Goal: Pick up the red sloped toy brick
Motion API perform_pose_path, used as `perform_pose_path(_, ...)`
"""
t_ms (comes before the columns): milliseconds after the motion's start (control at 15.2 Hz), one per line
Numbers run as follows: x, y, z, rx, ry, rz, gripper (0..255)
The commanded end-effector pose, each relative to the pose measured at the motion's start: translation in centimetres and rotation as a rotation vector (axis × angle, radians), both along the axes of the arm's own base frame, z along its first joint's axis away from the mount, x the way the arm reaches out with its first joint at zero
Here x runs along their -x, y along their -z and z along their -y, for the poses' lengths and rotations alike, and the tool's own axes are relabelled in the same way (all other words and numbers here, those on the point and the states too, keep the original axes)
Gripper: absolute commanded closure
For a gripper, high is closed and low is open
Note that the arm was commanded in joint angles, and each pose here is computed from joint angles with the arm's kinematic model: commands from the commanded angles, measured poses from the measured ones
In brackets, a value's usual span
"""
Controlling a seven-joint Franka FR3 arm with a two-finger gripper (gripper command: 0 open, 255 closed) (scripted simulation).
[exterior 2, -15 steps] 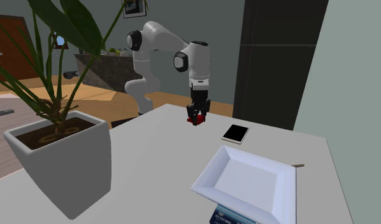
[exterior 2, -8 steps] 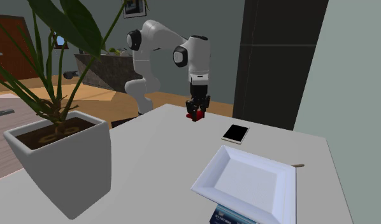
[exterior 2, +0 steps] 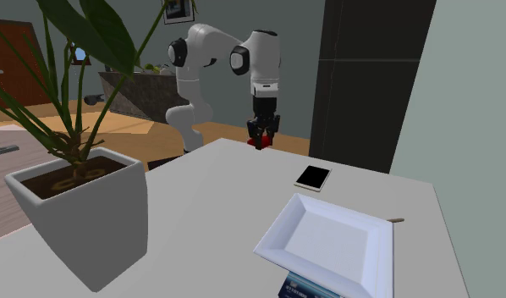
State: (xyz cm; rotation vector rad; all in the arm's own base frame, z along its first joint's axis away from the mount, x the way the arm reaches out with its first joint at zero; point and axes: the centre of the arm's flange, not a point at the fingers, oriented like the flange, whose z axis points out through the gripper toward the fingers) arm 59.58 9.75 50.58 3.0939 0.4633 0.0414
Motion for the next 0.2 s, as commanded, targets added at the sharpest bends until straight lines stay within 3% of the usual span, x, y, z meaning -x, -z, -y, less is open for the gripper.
perform_pose_path(0,0.16,-0.97,0.08,0.000,0.000,0.000,255)
perform_pose_path(132,0.16,-1.05,0.08,0.000,0.000,0.000,255)
